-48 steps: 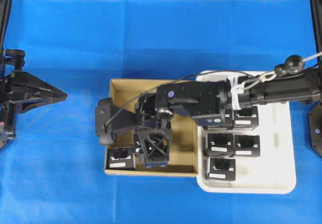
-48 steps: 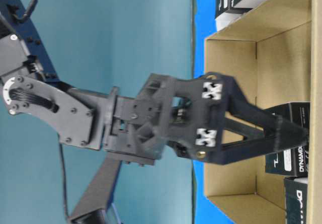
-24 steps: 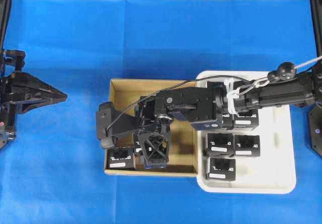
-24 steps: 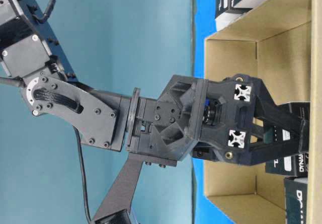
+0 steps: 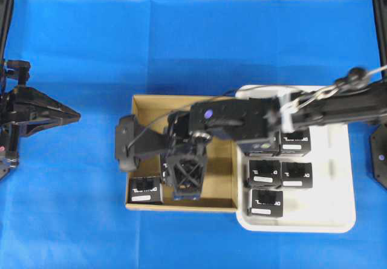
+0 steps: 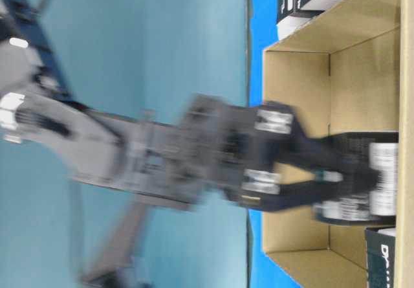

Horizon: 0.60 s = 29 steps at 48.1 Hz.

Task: Pick the box from inside the cardboard box.
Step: 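Lift the black box and carry it right to the white tray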

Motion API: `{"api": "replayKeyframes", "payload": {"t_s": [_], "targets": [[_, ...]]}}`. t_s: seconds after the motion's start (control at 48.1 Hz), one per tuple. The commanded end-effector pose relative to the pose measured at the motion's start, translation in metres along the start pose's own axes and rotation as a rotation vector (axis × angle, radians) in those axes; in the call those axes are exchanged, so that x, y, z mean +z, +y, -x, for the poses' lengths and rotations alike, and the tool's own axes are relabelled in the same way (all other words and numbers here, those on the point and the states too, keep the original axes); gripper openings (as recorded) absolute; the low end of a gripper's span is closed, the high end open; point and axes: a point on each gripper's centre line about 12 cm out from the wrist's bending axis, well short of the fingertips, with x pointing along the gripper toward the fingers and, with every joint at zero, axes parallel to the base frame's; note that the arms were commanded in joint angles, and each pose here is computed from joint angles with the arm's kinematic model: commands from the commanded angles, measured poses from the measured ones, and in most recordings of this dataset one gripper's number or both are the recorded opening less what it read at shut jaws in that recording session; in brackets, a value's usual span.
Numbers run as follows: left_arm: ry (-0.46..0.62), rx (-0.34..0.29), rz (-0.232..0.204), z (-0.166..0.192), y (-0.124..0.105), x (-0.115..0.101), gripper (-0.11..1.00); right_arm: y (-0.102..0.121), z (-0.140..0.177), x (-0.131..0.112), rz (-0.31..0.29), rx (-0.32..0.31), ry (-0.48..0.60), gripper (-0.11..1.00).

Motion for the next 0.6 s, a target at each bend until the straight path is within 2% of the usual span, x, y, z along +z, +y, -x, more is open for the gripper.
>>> {"api": "replayKeyframes", "payload": {"t_s": [0.0,0.187,0.333,0.478,0.582], "targets": [[-0.021,-0.002,-0.002,0.000,-0.001,0.009,-0.05,-0.005,0.038,0.007,-0.018,-0.003,-0.046,0.61],[-0.021,-0.002,-0.003,0.000,-0.001,0.009,-0.05,0.003,0.104,-0.006,-0.026,0.010,-0.043,0.61],[-0.006,0.000,-0.003,0.000,-0.001,0.006,-0.05,0.019,0.145,-0.029,-0.017,0.024,-0.039,0.61],[0.005,0.001,-0.003,0.000,0.000,0.005,-0.05,0.037,0.161,-0.064,-0.061,0.040,0.006,0.61],[0.006,0.001,-0.003,0.000,0.000,0.005,-0.05,0.048,0.159,-0.090,-0.080,0.048,0.041,0.61]]}}
